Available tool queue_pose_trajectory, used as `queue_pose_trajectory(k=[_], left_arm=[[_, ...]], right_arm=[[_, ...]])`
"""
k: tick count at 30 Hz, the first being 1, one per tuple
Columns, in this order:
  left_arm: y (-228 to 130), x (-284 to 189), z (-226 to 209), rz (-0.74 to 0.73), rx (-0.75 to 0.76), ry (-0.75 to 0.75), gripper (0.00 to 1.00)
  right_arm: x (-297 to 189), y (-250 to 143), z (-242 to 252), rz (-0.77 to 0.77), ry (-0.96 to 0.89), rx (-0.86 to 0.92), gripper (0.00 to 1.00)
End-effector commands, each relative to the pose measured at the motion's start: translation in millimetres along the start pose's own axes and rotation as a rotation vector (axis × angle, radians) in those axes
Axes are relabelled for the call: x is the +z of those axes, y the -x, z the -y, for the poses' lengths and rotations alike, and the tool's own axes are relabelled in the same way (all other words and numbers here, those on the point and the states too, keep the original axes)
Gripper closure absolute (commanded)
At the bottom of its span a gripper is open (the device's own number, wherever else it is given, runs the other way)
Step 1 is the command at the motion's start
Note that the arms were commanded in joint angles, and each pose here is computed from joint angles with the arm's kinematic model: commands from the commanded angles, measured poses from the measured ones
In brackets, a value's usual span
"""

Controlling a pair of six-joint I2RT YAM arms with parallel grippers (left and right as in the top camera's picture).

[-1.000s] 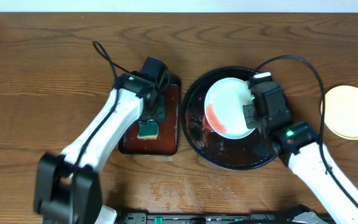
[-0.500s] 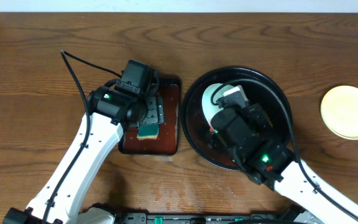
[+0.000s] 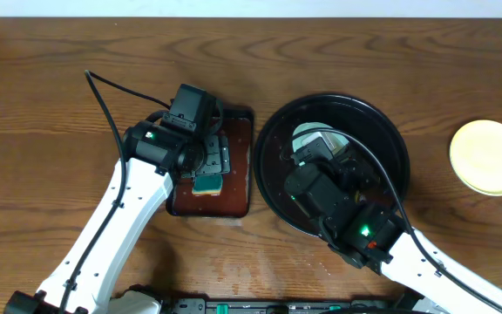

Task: Clean dirty plates on tray and stack at the side
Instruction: 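Return the sponge to the black tray and release it, then lift the pale green plate with the right gripper and stack it right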

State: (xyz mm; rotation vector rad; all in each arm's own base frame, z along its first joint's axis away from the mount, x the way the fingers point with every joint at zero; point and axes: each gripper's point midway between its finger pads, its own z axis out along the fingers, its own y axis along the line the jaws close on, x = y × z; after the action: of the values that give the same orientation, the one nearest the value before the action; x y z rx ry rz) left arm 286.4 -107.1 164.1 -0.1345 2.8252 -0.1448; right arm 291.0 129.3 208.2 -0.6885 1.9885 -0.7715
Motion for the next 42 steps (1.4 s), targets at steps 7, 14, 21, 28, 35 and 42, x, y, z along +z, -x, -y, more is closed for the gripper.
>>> queue_pose_trajectory(k=[7, 14, 21, 28, 35, 42], left_arm=[[3.1, -2.8, 0.3, 0.009, -0.004, -0.002, 0.17], [3.1, -2.8, 0.3, 0.009, -0.004, -0.002, 0.17], [3.1, -2.7, 0.3, 0.009, -0.004, -0.002, 0.17], [3.1, -2.7, 0.3, 0.009, -0.005, -0.002, 0.16], [3.1, -2.7, 0.3, 0.009, -0.005, -0.002, 0.16], [3.1, -2.7, 0.3, 0.009, -0.005, -0.002, 0.17]], right_arm=[[-4.4, 4.8, 9.2, 0.017, -0.034, 0.012, 0.99], [-4.4, 6.4, 8.5, 0.022, -0.03, 0.019, 0.99], [-4.4, 6.0, 8.5, 0.021, -0.029, 0.017, 0.99], [-4.4, 6.0, 8.5, 0.021, -0.03, 0.016, 0.99], [-4.4, 5.9, 8.5, 0.021, -0.029, 0.016, 0.99], [-3.8, 2.4, 7.7, 0.01, -0.024, 0.095, 0.99]])
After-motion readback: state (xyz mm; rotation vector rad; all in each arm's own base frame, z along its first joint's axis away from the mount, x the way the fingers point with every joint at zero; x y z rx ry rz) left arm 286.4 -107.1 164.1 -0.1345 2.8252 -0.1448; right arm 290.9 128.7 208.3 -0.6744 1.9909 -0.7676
